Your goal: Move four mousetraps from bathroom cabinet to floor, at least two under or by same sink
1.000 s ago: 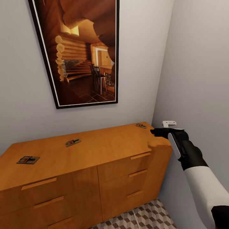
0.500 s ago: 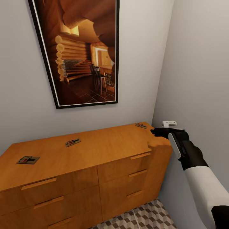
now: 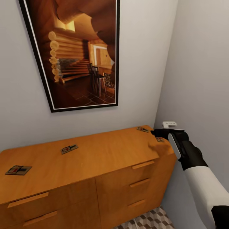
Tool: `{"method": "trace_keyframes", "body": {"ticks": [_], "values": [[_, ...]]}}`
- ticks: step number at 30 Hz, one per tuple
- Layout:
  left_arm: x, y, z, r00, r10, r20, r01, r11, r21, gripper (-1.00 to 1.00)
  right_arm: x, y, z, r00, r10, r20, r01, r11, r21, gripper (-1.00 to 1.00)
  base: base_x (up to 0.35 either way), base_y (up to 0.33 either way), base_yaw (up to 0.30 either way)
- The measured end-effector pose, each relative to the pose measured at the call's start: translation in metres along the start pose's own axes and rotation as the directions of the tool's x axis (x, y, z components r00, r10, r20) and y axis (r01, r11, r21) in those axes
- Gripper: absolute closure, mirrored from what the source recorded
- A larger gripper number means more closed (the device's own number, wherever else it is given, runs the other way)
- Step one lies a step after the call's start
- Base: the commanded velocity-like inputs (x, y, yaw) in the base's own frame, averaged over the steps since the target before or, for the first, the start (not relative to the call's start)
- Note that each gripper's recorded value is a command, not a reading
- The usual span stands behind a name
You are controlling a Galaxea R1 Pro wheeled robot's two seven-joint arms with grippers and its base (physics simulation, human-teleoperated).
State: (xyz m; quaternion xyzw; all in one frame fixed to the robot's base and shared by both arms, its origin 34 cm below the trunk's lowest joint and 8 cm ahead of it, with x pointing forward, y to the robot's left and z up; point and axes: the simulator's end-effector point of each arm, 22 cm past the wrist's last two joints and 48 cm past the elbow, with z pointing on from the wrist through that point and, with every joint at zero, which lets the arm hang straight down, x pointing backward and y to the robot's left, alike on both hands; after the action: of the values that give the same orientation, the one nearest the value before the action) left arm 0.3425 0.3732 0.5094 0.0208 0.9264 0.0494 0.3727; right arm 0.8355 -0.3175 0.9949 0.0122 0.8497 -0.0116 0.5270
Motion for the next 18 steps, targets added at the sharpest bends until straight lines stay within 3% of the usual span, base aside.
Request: {"method": "trace_keyframes", "body": {"ticks": [18], "values": [[0.0, 0.0, 0.0, 1.0, 0.0, -0.001, 0.0, 1.0, 0.0, -1.0, 0.02, -0.003, 0.009, 0.999, 0.006, -0.045, -0.006, 1.0, 0.003, -1.0, 0.022, 0.0, 0.0]]}}
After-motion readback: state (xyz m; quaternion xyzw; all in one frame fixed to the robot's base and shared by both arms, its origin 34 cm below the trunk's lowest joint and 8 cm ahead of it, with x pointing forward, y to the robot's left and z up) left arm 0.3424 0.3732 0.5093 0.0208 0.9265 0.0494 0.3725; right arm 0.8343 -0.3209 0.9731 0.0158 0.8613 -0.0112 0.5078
